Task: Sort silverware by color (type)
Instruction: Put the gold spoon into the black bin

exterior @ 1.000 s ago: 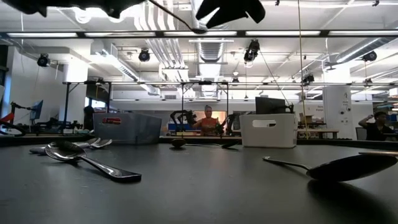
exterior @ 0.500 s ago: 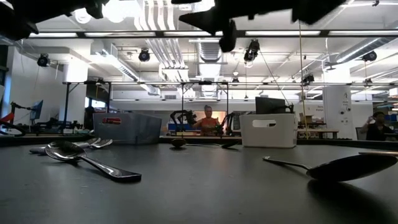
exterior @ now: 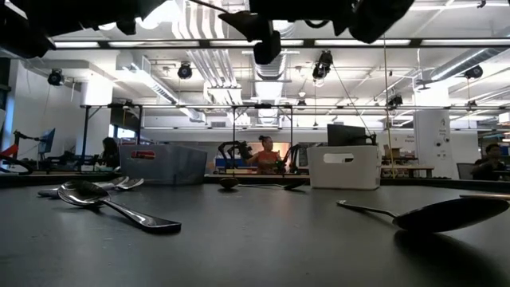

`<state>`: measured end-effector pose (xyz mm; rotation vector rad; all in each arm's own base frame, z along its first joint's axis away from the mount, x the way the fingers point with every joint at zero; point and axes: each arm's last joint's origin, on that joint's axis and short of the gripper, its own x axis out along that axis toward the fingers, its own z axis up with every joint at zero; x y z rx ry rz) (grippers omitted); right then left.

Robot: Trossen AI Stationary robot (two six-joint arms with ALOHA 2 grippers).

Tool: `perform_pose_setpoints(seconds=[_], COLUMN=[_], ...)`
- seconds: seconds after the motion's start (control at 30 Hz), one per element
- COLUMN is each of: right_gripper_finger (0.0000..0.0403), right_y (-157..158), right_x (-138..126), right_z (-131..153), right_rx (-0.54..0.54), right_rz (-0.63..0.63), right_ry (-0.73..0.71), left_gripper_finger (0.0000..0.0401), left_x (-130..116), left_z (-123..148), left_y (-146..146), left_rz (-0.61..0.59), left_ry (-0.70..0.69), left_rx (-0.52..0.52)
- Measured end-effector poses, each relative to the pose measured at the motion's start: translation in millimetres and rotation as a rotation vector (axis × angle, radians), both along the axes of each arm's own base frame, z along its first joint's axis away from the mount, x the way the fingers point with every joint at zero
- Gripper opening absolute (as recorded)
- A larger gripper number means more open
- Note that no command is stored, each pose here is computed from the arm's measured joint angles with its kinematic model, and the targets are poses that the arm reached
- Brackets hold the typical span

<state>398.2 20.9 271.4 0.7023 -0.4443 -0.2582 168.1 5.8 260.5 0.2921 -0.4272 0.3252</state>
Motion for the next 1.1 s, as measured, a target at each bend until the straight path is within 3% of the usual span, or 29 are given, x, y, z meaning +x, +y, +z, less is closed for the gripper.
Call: perform_pose_setpoints(seconds=[0.13,0.53,0.93,1.1], right_gripper_finger=[0.0209,0.0188,0.0059,0.0032], right_y=[-4,-15,-22,-22], right_x=[10,51,69,68], right_z=[6,7,4,5], right_rx=[0.06,0.106,0.097,0.038], right_rz=[-0.054,-0.104,-0.112,-0.135], right_ry=[-0.043,-0.111,-0.133,-0.105], left_gripper_finger=[0.0,0.0,0.0,0.0005], left_x=[2,4,6,8], left_z=[-1,-4,-7,-11], left_y=[0,1,0,1], left_rz=[-0.005,0.002,-0.004,0.002], left_ry=[-0.007,0.002,0.022,0.043], left_rx=[-0.028,-0.056,-0.066,-0.067])
